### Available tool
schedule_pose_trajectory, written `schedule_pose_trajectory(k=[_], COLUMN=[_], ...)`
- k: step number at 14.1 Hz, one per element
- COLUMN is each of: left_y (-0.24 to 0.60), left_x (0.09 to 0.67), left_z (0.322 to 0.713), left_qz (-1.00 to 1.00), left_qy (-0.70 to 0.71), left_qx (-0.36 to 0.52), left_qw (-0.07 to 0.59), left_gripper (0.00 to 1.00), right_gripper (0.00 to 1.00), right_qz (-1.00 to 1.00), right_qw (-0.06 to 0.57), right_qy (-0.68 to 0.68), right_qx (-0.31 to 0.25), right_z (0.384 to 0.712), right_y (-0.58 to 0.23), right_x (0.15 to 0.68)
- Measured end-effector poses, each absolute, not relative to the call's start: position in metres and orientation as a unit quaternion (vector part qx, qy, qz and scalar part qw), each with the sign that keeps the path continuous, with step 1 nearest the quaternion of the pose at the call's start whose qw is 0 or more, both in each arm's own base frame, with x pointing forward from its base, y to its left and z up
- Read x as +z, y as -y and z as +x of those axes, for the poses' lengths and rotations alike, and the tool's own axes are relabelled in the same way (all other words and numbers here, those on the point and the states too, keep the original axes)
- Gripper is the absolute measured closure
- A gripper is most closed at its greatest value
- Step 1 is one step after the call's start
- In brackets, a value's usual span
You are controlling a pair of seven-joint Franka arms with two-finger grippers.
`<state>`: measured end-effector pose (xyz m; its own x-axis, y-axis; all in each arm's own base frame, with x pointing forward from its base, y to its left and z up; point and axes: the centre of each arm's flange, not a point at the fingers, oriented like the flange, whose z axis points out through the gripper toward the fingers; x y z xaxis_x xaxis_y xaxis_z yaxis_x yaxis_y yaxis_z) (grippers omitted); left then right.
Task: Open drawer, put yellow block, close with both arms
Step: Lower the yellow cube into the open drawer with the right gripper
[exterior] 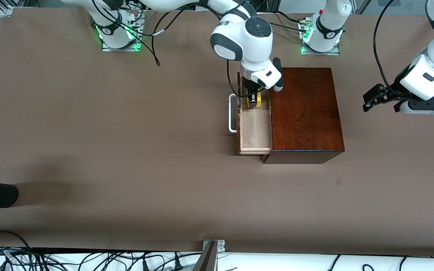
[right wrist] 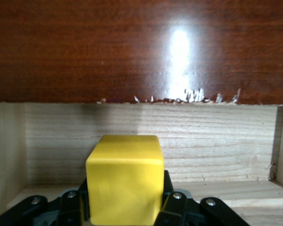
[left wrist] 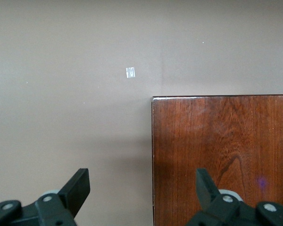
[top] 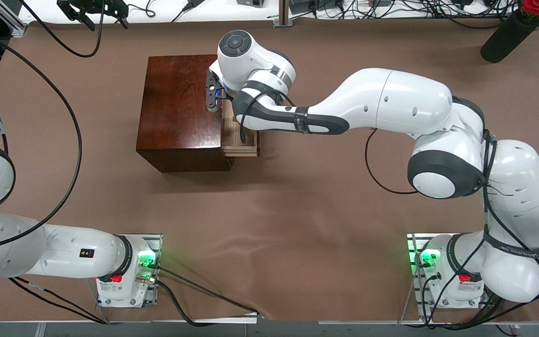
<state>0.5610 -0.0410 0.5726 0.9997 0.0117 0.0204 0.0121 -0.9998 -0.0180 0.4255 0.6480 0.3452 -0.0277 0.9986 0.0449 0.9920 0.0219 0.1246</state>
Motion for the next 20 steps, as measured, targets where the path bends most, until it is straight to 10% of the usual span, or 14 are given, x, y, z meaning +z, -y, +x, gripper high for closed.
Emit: schedule_pose_trajectory(k=[14, 20], left_y=[0.042, 0.042], left_x=[0.573, 0.573], left_z=[0.561, 0.561], left_qz=[-1.0, -1.0], left_qy=[0.005, 0.005], left_qx=[-0.011, -0.011], left_qw=[0.009, 0.009], left_gripper=[0.0, 0.0], right_gripper=[0.44, 0.0], right_qz=[0.696, 0.711], right_qw=[0.044, 0.039], right_qy=[-0.715, -0.699], right_qx=[0.046, 0.066], right_z=[0.433, 0.438], right_y=[-0.642, -0.644], right_x=[0.322, 0.34])
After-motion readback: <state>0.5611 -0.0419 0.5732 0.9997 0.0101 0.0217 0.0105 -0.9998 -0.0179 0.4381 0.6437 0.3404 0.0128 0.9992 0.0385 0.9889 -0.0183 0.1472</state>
